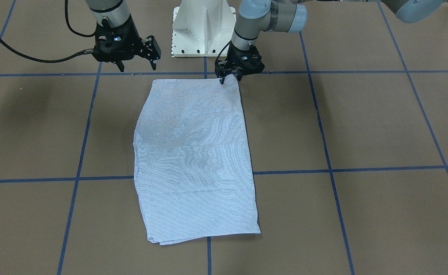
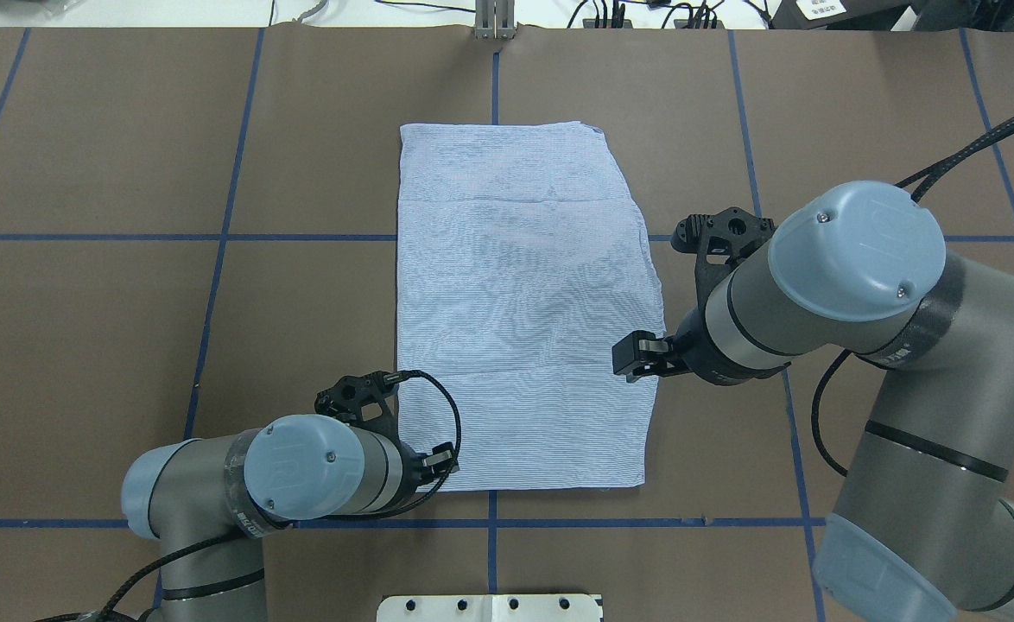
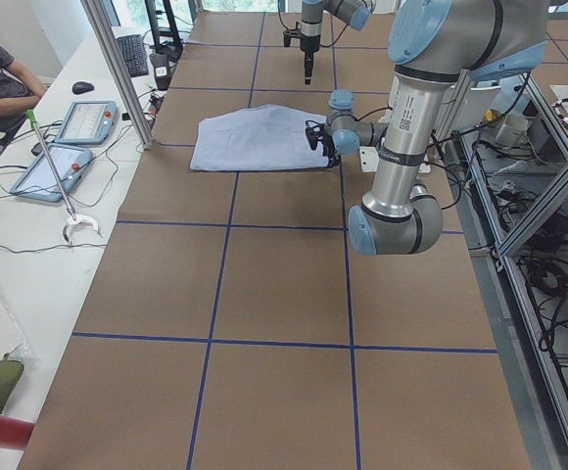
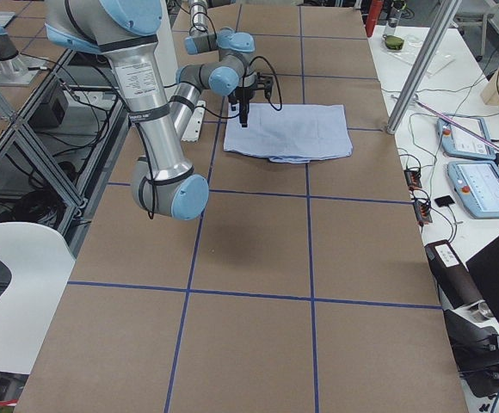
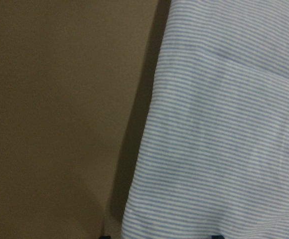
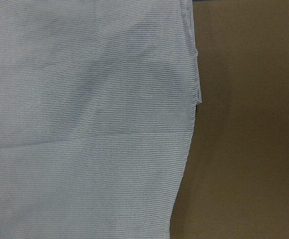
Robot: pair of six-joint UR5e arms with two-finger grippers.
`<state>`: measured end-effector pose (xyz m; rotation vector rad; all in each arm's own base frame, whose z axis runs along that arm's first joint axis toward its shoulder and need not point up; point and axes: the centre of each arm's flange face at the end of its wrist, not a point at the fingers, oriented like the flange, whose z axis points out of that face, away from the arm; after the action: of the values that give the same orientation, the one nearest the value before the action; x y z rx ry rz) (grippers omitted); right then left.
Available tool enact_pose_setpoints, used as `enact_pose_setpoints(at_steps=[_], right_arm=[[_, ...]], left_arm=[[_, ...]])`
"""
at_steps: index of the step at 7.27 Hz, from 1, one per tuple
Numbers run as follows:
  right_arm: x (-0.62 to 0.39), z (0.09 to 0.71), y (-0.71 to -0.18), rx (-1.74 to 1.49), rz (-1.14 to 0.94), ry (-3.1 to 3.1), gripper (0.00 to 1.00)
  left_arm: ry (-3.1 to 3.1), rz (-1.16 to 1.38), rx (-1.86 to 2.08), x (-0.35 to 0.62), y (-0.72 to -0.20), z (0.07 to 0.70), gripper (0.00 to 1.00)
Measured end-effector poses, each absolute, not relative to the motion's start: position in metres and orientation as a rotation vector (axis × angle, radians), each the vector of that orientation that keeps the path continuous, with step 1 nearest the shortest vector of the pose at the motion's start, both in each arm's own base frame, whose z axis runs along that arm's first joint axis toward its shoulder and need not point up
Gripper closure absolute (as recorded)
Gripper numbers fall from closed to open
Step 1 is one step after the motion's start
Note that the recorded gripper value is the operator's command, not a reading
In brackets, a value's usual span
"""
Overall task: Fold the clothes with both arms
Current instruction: 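Bring the left gripper to the shirt's near corner while the right gripper holds position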
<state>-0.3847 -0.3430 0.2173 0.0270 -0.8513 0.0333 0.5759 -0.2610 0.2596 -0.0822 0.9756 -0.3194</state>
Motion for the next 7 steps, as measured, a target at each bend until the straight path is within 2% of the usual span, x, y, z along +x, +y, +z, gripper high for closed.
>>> enact_pose_setpoints(at_steps=[3, 4, 5, 6, 7], right_arm=[[-0.3847, 0.218, -0.343, 0.027, 0.033, -0.85, 0.0], [-0.3847, 0.218, -0.343, 0.027, 0.033, -0.85, 0.0], [-0.3847, 0.218, -0.343, 0.027, 0.033, -0.85, 0.0], [-0.3847, 0.218, -0.343, 0.027, 0.032, -0.85, 0.0], [-0.3847, 0.218, -0.343, 0.027, 0.033, -0.85, 0.0]], left_arm=[[0.973, -0.322, -0.081, 0.5755, -0.2625, 0.2606, 0.47], [0.972, -0.323, -0.08, 0.5753, -0.2633, 0.2612, 0.52], [0.971, -0.326, -0.079, 0.5748, -0.2645, 0.2615, 0.68], [0.966, -0.329, -0.077, 0.5742, -0.2659, 0.2618, 0.88], [0.957, -0.331, -0.077, 0.574, -0.2665, 0.2622, 1.0]])
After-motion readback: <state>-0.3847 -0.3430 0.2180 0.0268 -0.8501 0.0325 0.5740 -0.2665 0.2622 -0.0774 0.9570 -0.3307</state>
